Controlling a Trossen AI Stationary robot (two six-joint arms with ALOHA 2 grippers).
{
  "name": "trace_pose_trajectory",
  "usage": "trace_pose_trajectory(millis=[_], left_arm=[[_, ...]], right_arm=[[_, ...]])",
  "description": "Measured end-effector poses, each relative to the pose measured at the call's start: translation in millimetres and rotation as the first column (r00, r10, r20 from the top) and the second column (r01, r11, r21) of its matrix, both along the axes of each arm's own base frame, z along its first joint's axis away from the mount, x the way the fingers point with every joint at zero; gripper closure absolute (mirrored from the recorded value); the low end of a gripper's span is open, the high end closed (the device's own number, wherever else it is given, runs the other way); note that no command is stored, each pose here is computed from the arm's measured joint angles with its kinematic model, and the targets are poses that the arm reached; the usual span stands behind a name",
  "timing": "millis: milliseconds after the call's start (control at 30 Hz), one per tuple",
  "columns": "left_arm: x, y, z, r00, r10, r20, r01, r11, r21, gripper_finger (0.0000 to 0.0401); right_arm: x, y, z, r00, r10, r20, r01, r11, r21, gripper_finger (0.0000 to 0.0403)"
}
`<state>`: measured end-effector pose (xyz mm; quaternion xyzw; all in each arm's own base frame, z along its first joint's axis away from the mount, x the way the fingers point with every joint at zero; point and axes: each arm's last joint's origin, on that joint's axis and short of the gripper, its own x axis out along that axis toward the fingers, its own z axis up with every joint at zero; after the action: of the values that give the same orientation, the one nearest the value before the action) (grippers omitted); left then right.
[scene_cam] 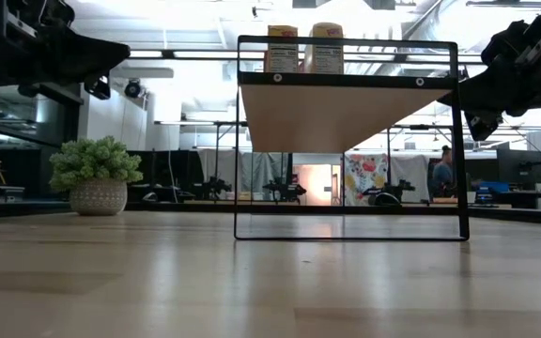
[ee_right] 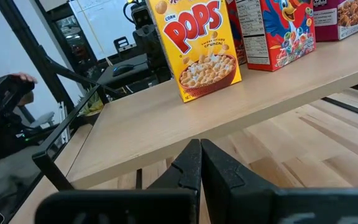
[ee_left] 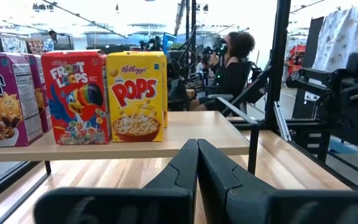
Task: Stack cereal on shelf
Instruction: Return to Home Position
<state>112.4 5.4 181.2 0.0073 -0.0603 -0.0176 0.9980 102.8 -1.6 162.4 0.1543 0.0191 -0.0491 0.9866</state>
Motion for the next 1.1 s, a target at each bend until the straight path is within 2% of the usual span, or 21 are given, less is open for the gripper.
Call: trace_pose_trajectory(millis=[633, 1100], left_arm=[[-20.5, -5.9, 16.4, 0.978, -0.048, 0.201, 0.045, 0.999, 0.015, 0.04], [-19.2, -5.8, 14.5, 0.983, -0.047, 0.18, 0.045, 0.999, 0.014, 0.04]], right_arm=[[0.0, 0.0, -0.1, 1.0, 0.0, -0.001, 0.0, 1.0, 0.0, 0.0402], [0.0, 0.0, 0.0, 1.0, 0.0, 0.0, 0.0, 1.0, 0.0, 0.0402]])
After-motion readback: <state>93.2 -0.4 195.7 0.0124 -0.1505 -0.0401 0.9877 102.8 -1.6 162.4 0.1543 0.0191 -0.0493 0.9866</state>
